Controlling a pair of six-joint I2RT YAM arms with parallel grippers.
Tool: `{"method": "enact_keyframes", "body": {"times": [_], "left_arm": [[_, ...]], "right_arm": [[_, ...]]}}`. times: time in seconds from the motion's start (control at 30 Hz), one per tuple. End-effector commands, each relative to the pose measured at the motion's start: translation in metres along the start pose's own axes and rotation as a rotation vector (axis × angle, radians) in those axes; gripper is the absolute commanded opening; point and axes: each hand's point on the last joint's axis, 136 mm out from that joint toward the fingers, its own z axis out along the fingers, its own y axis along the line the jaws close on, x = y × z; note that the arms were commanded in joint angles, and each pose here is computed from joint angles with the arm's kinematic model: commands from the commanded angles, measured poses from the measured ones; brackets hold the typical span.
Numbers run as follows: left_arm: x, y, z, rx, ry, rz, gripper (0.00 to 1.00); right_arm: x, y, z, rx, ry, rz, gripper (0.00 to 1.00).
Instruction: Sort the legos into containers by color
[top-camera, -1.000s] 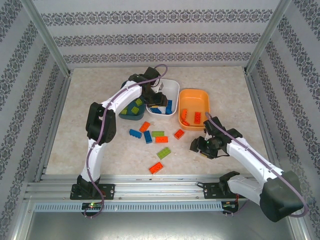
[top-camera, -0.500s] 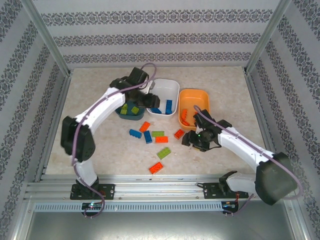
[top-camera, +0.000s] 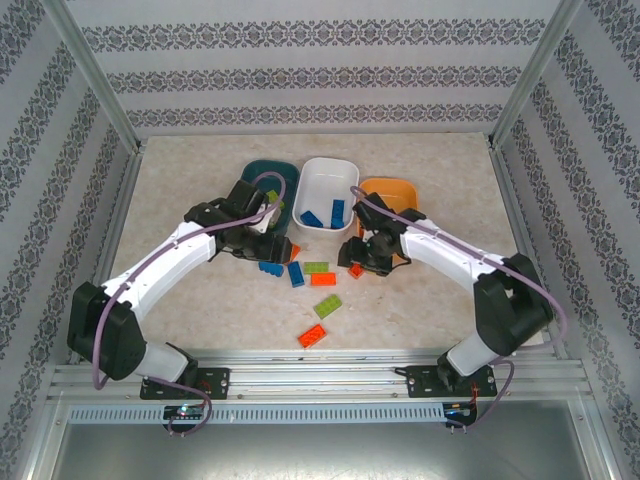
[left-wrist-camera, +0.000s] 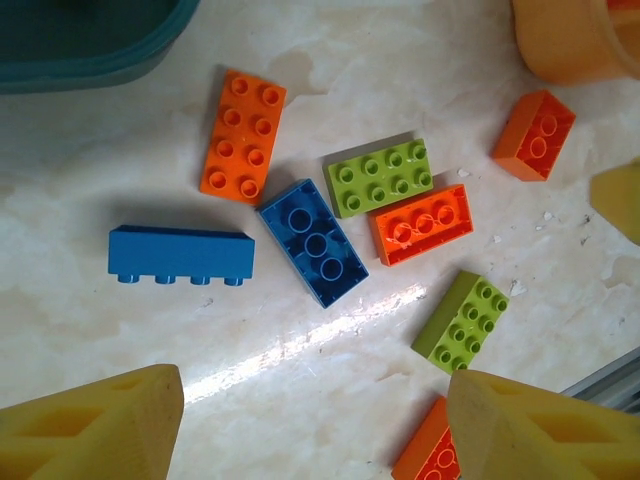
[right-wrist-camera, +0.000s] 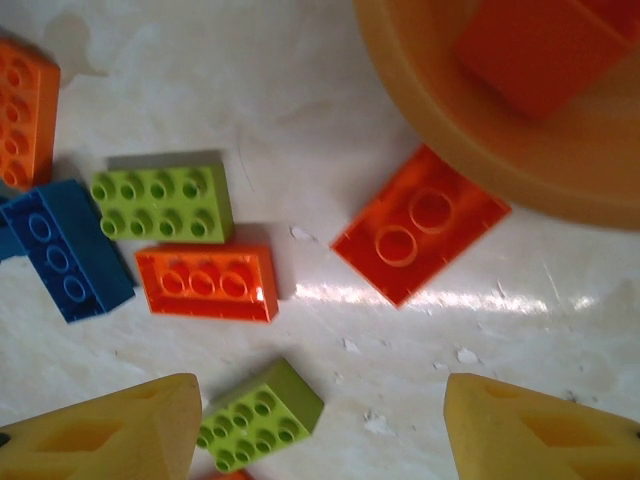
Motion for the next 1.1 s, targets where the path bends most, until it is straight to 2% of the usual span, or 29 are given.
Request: {"method": "enact_keyframes", "body": {"times": [0.0, 0.43, 0.57, 0.8, 1.07], "left_arm": [[-0.005, 0.001, -0.014, -0.026, -0.056, 0.048, 0.72], [0.014, 0.011, -0.015, -0.058, -0.020, 0.089, 0.75], [0.019, 0.010, -0.012, -0.041, -0.018, 0.084, 0.75], [0.022, 0.016, -0.005, -0.059, -0.002, 0.068, 0.76], [0.016, 0.016, -0.012, -0.077, -0.024, 0.062, 0.76]], "right_arm": [[-0.006, -0.003, 0.001, 0.079, -0.024, 0.030, 0.66], [0.006, -0.010, 0.003, 0.215, -0.025, 0.044, 0.66], [0.022, -0.002, 0.010, 0.187, 0.021, 0.032, 0.63], [0.063, 0.016, 0.022, 0.163, 0.094, 0.021, 0.64], [0.084, 0.008, 0.028, 0.241, 0.163, -0.013, 0.70]]}}
